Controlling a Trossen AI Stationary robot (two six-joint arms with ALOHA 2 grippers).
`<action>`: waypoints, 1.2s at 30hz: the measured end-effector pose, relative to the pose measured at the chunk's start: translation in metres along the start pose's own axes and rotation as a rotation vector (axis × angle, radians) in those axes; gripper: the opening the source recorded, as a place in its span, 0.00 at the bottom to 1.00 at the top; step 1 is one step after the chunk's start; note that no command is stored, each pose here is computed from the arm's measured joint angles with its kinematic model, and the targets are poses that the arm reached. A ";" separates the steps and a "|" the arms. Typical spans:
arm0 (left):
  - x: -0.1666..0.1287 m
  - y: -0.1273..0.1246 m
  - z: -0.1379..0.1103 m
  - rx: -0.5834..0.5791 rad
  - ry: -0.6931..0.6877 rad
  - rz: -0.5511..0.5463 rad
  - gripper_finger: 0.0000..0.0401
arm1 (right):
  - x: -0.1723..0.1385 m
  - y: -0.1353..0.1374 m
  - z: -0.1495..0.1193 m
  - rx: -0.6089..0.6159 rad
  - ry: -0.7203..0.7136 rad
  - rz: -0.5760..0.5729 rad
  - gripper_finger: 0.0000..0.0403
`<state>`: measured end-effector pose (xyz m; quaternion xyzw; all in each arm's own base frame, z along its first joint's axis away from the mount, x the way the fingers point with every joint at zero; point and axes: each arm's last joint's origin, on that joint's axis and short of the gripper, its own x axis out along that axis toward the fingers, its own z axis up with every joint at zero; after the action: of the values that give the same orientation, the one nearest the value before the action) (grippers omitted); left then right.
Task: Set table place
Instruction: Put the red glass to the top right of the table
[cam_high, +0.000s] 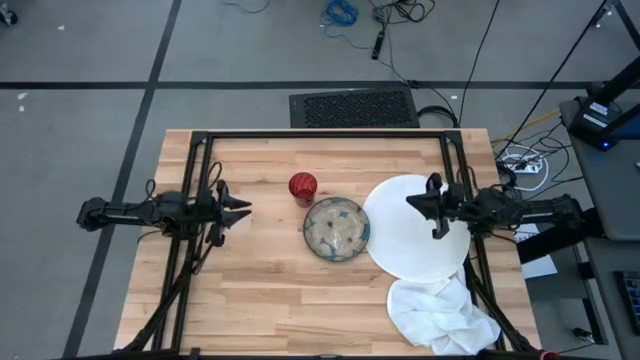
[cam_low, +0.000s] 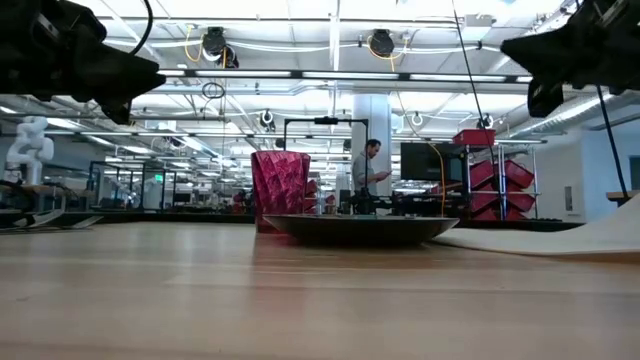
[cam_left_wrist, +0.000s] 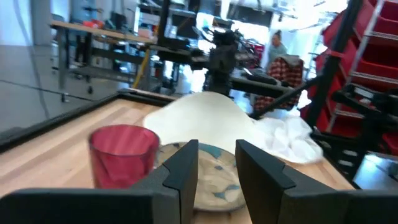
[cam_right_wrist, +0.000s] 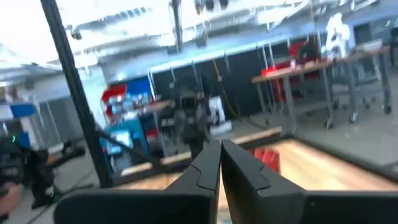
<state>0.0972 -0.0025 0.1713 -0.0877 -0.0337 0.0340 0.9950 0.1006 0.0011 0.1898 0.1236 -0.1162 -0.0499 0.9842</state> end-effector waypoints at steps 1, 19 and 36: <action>0.000 0.000 0.001 -0.002 -0.016 0.013 0.23 | 0.002 0.000 -0.002 -0.008 0.015 -0.018 0.00; -0.001 0.001 0.014 0.154 -0.149 0.114 0.23 | 0.133 0.036 0.032 -0.321 0.275 -0.167 0.00; -0.001 0.001 0.014 0.181 -0.149 0.117 0.23 | 0.251 0.036 0.027 -0.432 0.436 -0.133 0.43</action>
<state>0.0949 0.0012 0.1848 0.0032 -0.0991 0.1015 0.9899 0.3401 -0.0021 0.2786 -0.0731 0.1193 -0.1100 0.9840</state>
